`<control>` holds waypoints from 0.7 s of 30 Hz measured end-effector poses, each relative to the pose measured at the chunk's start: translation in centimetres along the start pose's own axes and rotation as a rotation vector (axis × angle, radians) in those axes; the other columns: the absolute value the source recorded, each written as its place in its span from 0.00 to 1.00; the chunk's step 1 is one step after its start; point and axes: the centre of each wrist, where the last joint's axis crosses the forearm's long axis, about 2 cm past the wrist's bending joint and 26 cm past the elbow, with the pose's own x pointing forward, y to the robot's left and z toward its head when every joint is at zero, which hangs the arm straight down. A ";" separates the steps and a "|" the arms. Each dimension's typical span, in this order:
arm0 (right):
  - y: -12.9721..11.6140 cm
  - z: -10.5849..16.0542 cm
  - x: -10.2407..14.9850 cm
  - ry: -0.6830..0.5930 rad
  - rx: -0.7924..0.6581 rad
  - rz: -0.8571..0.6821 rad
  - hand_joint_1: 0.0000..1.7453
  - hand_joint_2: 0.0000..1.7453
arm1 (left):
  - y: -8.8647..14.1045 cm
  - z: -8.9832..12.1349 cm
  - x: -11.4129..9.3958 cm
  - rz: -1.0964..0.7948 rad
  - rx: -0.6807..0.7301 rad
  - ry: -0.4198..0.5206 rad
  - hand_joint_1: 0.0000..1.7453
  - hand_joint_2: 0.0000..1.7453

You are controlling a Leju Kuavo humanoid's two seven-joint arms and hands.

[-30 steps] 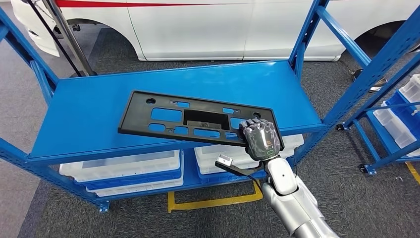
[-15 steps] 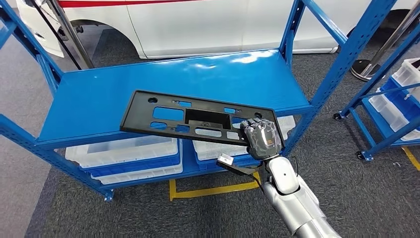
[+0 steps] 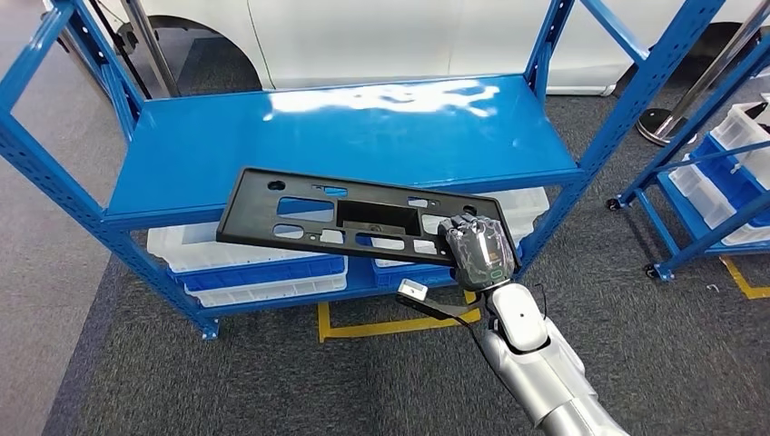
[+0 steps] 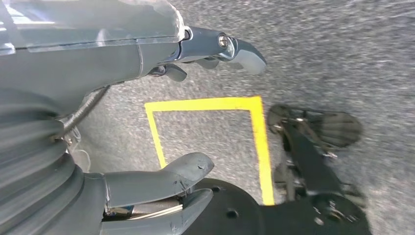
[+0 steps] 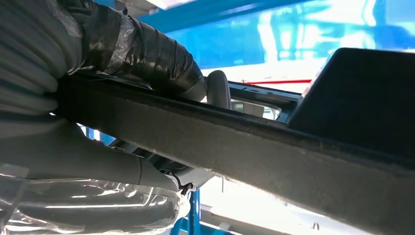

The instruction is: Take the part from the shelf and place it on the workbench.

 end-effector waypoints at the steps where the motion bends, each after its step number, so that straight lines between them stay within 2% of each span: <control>1: 0.0 0.0 0.0 0.000 0.001 -0.002 1.00 1.00 | 0.0 0.0 0.0 0.001 -0.001 0.000 0.00 1.00; 21: -0.3 -0.6 0.1 -0.019 -0.005 -0.001 1.00 1.00 | -0.6 0.0 -0.1 0.007 -0.016 0.005 0.00 1.00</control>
